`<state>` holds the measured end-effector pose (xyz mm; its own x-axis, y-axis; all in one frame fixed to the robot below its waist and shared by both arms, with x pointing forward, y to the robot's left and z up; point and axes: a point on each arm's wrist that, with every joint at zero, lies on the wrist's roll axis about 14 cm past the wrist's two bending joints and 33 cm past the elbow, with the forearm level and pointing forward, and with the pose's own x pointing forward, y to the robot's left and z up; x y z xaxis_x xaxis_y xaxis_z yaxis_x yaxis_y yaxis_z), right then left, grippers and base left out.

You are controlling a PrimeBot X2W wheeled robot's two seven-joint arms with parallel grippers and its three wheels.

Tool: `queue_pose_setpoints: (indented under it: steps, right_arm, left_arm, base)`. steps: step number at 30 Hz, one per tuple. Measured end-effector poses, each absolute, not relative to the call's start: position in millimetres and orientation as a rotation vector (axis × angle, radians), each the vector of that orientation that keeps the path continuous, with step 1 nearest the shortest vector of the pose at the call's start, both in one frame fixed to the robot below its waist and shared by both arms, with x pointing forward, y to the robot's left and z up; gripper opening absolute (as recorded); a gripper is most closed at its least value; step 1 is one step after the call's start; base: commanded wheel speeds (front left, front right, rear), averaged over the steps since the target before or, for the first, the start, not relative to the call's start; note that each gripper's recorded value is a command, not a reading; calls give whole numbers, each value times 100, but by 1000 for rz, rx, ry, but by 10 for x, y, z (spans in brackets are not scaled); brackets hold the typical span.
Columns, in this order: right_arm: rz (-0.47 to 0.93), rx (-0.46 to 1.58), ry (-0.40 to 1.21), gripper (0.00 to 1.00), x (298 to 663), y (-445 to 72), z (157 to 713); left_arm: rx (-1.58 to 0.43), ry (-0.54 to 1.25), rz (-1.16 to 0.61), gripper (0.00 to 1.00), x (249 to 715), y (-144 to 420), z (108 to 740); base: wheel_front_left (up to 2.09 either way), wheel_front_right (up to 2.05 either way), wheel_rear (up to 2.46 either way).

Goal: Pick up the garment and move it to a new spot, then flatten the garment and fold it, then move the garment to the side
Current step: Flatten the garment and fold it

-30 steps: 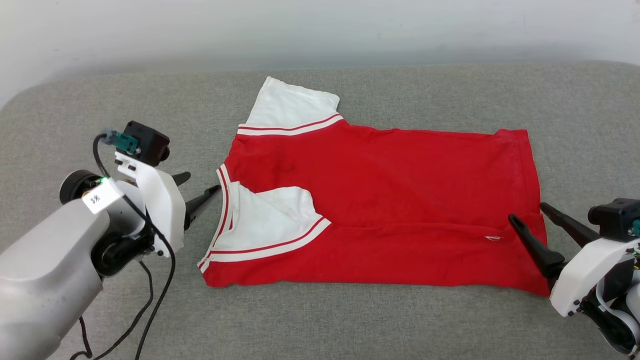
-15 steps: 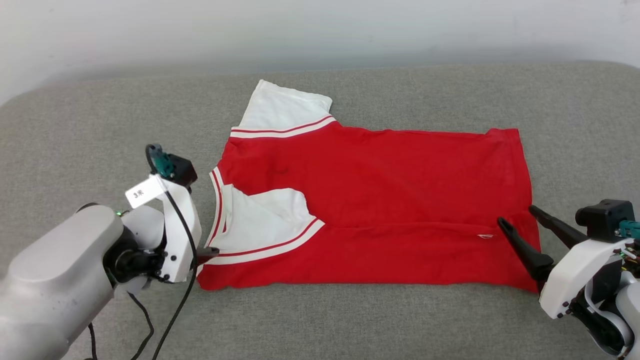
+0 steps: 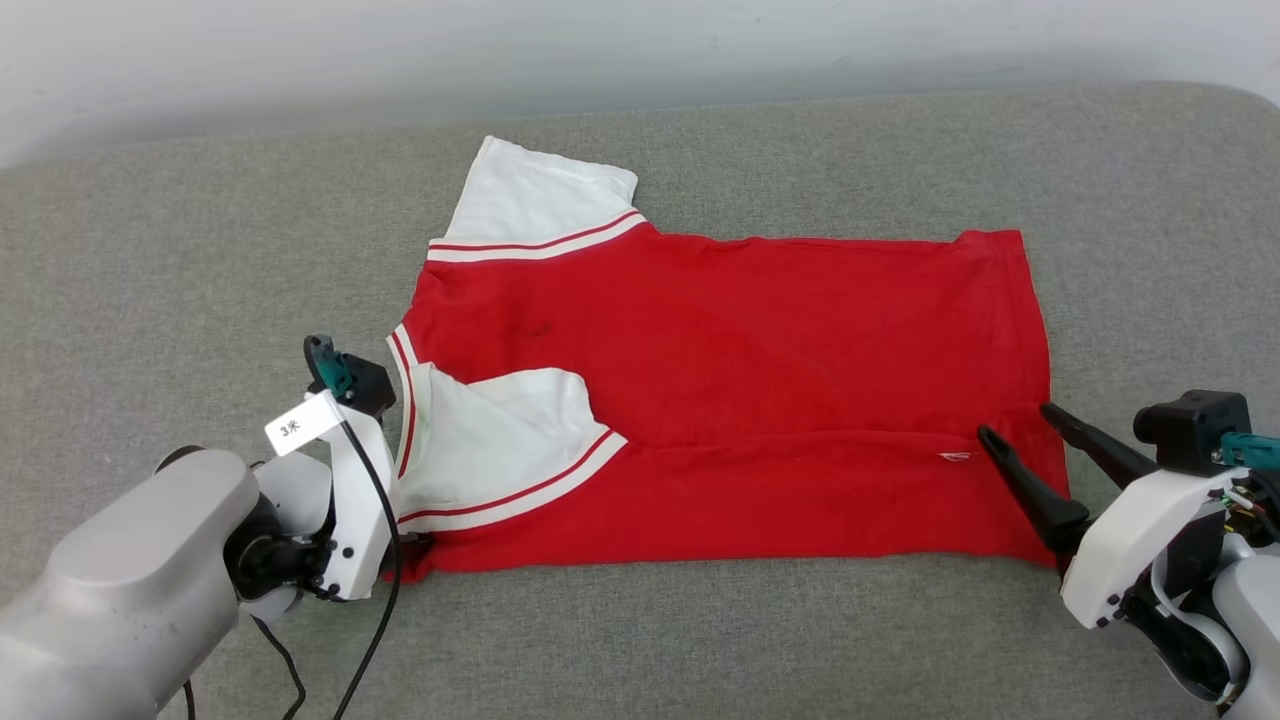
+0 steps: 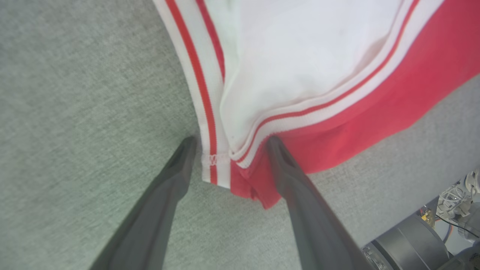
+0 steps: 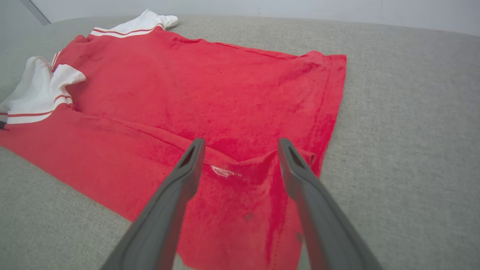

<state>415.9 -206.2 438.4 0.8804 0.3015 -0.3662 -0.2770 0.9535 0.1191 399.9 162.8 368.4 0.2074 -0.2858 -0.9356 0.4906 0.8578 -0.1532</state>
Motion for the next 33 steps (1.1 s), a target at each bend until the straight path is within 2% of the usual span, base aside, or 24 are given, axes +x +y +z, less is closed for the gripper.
queue_pose_setpoints:
  steps: [1,2,3,4,13,23,33]
  right_arm:
    - [300,64,391,100,4161,-2067,4384]
    - [300,62,391,100,4161,-2073,4387]
    - [299,59,387,100,4166,-2083,4400]
    - [298,55,378,100,4177,-2096,4427]
    - [280,-69,348,100,4320,-2375,4792]
    - [308,-141,723,100,4079,-2515,4544]
    - [292,-89,934,100,3918,-2437,3984]
  left_arm:
    - [188,1246,-547,100,4000,1623,3673]
    - [184,1238,-552,71,4003,1608,3670]
    - [181,1226,-553,26,4008,1603,3672]
    - [182,1210,-555,0,4014,1597,3677]
    - [202,1022,-592,0,4100,1510,3918]
    - [192,887,-633,0,4191,1435,4187]
    - [204,866,-649,0,4253,1369,4174]
  base:
    - [0,0,0]
    - [0,0,0]
    - [0,0,0]
    - [0,0,0]
    - [0,0,0]
    - [0,0,0]
    - [0,0,0]
